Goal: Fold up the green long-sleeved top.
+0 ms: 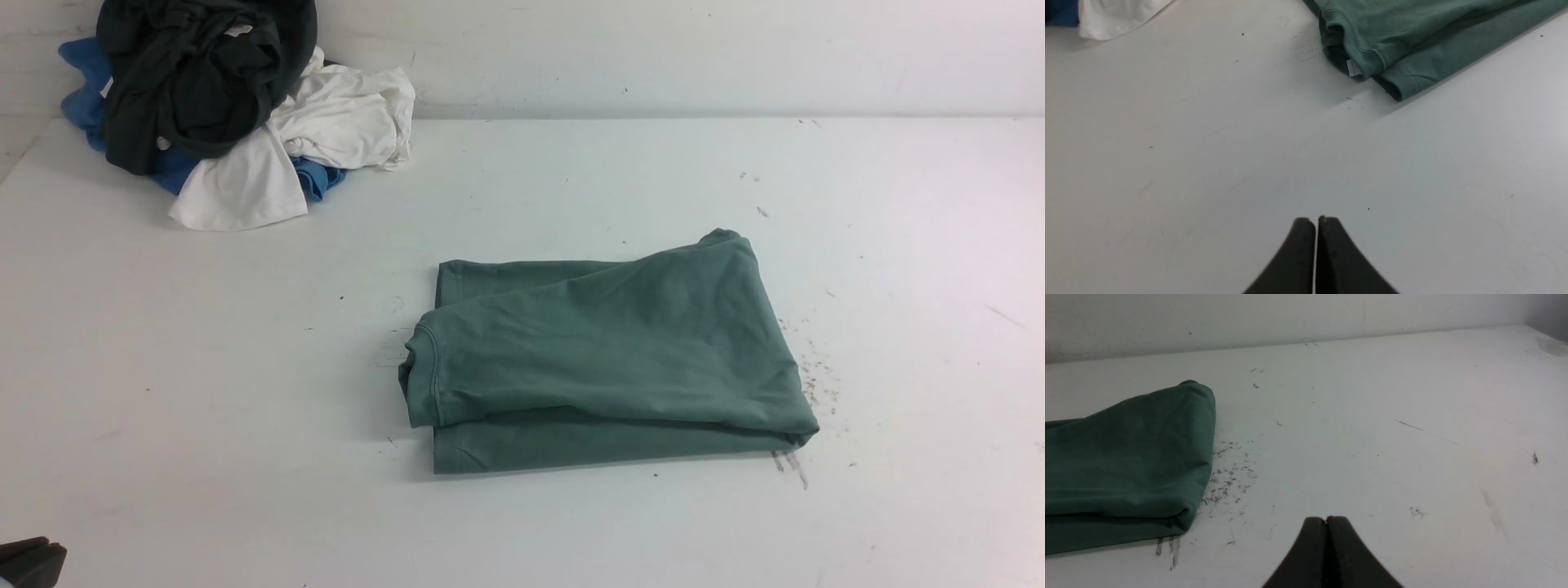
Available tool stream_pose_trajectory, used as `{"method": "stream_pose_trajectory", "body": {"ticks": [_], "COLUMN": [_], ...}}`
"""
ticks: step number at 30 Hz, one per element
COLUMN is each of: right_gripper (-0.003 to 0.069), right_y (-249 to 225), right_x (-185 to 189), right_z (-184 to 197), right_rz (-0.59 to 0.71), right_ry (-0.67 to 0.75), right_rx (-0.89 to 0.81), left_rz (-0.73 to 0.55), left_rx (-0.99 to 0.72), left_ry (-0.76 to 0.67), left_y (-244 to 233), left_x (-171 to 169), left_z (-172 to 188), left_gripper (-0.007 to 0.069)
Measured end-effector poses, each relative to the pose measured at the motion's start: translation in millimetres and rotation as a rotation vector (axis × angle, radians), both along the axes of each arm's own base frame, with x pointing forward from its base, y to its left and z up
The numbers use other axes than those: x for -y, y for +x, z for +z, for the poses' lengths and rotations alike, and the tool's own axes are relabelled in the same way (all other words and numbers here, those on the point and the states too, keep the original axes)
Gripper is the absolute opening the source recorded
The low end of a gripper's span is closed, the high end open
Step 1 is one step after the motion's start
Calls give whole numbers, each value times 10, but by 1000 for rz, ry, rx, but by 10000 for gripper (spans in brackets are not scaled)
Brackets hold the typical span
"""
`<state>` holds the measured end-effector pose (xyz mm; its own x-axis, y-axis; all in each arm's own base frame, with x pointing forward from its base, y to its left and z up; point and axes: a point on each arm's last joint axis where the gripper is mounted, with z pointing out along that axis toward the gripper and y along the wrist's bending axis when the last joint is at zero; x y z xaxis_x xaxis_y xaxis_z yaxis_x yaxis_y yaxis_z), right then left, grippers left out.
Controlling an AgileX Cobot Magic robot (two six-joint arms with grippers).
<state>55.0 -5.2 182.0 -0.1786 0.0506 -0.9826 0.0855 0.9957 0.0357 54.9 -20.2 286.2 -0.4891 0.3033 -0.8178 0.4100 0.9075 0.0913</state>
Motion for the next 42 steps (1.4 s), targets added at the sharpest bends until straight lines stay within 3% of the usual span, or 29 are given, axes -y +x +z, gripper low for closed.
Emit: {"method": "stream_pose_trajectory", "body": {"ticks": [8, 11, 19, 22, 27, 32, 42], "right_gripper": [-14, -14, -14, -14, -14, -14, -14], "right_y": [0, 0, 0, 0, 0, 0, -1], "right_x": [0, 0, 0, 0, 0, 0, 0], "right_z": [0, -1, -1, -1, -1, -2, 1], "right_rz": [0, 0, 0, 0, 0, 0, 0], "right_ry": [-1, -1, -1, -1, -1, -1, -1], "right_rx": [0, -1, -1, -1, -1, -2, -1], "left_rz": [10, 24, 220, 320, 376, 387, 389], "left_rx": [31, 87, 426, 519, 486, 320, 296], "left_ry": [41, -10, -136, -138, -127, -130, -149], "left_y": [33, 63, 59, 34, 14, -14, -19], "left_x": [-22, -3, -113, -176, -206, -196, -188], "left_z": [-35, -109, -417, -712, -970, -1120, -1137], "left_gripper": [-7, -7, -7, -7, -7, -7, -7]}}
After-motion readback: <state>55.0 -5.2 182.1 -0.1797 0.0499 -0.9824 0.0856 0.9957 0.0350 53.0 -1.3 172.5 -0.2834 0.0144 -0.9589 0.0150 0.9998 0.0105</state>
